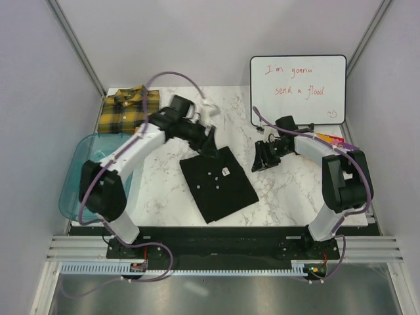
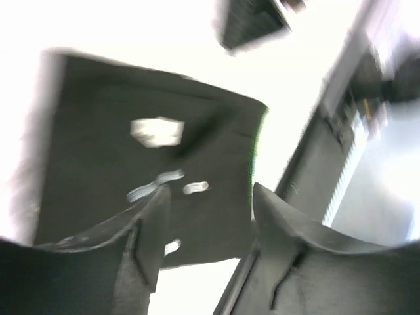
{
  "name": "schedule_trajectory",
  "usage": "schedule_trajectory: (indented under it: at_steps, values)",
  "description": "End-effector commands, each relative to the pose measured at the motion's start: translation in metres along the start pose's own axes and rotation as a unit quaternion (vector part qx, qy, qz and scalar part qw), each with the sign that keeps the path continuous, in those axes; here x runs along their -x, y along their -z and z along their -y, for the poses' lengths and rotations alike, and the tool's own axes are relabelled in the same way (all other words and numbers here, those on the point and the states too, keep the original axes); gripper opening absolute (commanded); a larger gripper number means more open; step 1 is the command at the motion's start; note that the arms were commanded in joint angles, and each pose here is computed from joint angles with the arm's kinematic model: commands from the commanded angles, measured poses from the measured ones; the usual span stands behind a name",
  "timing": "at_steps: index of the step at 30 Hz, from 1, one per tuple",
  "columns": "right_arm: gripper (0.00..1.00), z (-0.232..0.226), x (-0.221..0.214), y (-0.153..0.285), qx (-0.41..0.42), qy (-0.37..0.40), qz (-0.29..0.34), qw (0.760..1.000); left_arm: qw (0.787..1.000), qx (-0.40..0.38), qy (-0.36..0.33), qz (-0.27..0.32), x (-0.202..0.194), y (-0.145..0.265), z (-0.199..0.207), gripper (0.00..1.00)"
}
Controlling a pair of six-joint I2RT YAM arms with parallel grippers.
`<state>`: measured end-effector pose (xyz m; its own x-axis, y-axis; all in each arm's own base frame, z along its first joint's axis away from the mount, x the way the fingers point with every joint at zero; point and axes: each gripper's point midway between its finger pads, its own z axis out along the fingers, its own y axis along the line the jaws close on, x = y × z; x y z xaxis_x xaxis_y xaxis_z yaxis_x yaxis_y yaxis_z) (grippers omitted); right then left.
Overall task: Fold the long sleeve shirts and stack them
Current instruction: Fold the shirt
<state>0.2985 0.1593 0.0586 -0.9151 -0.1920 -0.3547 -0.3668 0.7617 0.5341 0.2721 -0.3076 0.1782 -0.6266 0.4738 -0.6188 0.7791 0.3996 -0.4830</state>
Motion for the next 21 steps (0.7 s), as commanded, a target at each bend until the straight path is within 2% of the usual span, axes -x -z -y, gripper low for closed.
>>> schedule_trajectory:
  at_steps: [1,3,8,11,12,14,15,17,18,21]
  values:
    - [0.45,-0.021,0.002,-0.036,0.008,0.075,-0.051,0.996,0.989,0.026,0.107,0.104,-0.003,0.066,-0.025,0.68]
    - [0.42,-0.021,-0.003,-0.053,-0.001,0.096,-0.076,0.992,0.978,0.052,0.139,0.144,-0.005,0.093,-0.044,0.73]
    - [0.29,-0.027,-0.002,-0.092,-0.021,0.158,-0.109,0.981,0.955,0.094,0.223,0.172,-0.041,0.117,-0.078,0.72]
    - [0.22,-0.028,0.036,-0.123,-0.045,0.215,-0.093,0.971,0.949,0.115,0.231,0.18,-0.058,0.117,-0.085,0.69]
    - [0.22,-0.031,0.073,-0.135,-0.056,0.264,-0.067,0.961,0.949,0.117,0.233,0.18,-0.065,0.113,-0.086,0.67]
    - [0.23,-0.043,0.112,-0.143,-0.083,0.334,-0.035,0.938,0.947,0.12,0.238,0.178,-0.071,0.111,-0.086,0.65]
    - [0.24,-0.06,0.149,-0.14,-0.085,0.364,0.005,0.927,0.945,0.119,0.253,0.172,-0.078,0.107,-0.086,0.64]
    - [0.28,-0.078,0.181,-0.128,-0.09,0.395,0.043,0.913,0.942,0.114,0.27,0.163,-0.084,0.101,-0.088,0.6]
    - [0.3,-0.095,0.201,-0.107,-0.089,0.409,0.075,0.905,0.94,0.116,0.277,0.161,-0.086,0.1,-0.09,0.58]
    - [0.38,-0.11,0.219,-0.056,-0.093,0.417,0.129,0.895,0.933,0.156,0.285,0.155,-0.09,0.1,-0.109,0.54]
